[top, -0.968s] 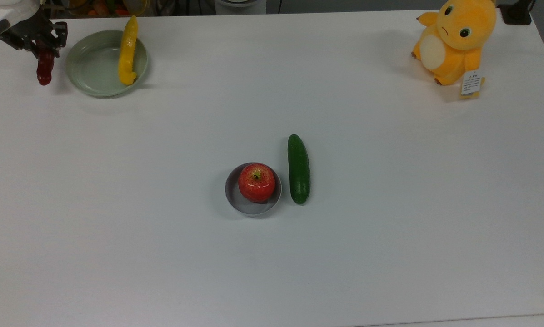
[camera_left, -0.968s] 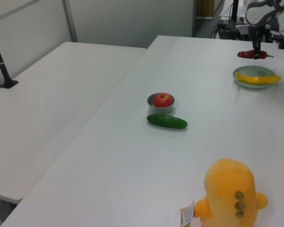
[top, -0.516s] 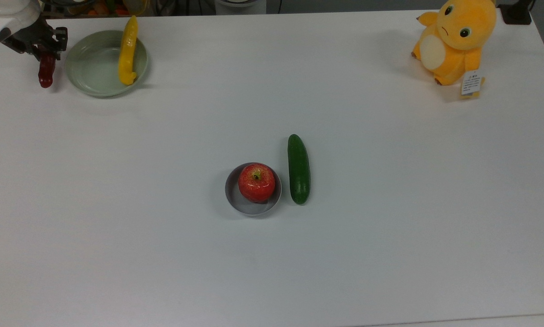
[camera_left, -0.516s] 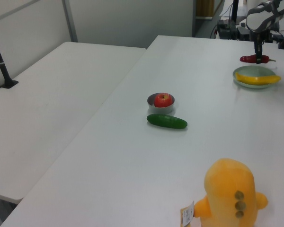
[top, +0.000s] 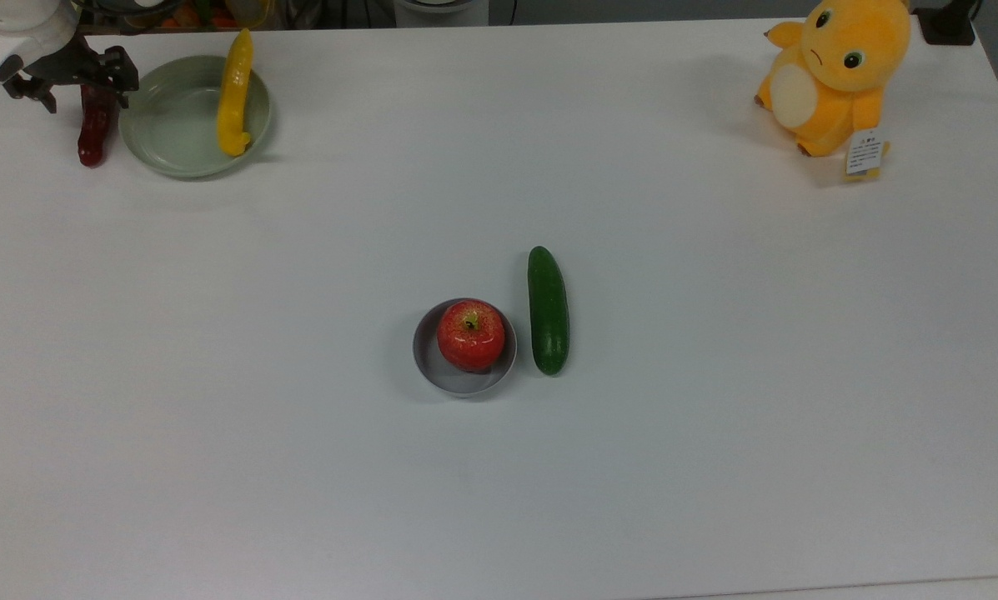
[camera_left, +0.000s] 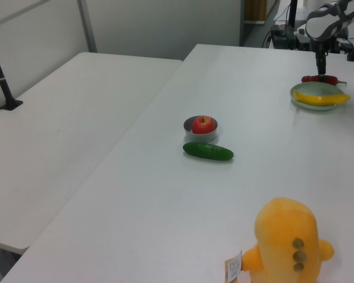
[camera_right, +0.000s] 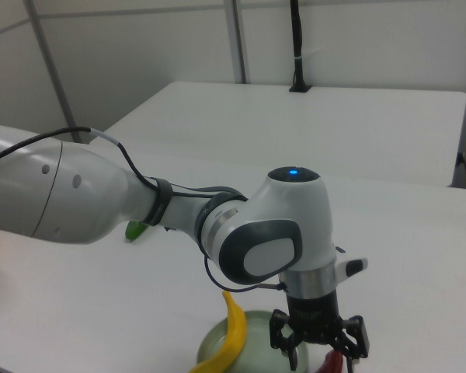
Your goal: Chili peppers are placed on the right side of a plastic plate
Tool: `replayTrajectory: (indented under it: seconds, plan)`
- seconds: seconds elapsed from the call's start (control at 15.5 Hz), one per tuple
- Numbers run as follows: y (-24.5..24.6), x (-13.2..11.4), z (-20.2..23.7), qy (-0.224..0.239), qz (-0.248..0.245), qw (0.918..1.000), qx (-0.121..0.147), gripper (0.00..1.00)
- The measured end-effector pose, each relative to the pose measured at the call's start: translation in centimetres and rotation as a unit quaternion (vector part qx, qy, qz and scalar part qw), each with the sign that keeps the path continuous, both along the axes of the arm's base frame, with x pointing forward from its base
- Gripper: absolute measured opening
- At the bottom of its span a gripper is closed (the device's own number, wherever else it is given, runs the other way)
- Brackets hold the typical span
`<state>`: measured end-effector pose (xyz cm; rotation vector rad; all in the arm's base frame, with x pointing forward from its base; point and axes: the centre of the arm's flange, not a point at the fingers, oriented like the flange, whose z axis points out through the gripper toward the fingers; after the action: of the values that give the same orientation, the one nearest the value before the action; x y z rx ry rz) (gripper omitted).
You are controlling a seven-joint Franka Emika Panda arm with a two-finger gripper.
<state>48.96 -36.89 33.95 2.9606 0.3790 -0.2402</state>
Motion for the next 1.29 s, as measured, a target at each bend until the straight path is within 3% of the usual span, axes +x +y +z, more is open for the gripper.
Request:
replayTrajectory:
  seconds: [0.26, 0.65, 0.9, 1.29]
  plan:
    - [0.4, 0.7, 0.7, -0.010, -0.016, 0.9998, -0.006, 1.00]
    - [4.5, 4.1, 5.1, -0.080, -0.112, 0.9902, -0.020, 1.00]
    - [12.1, 8.0, 9.1, -0.129, -0.169, 0.9771, 0.004, 1.00]
    - [26.2, 13.0, 12.8, -0.150, -0.181, 0.9711, 0.039, 1.00]
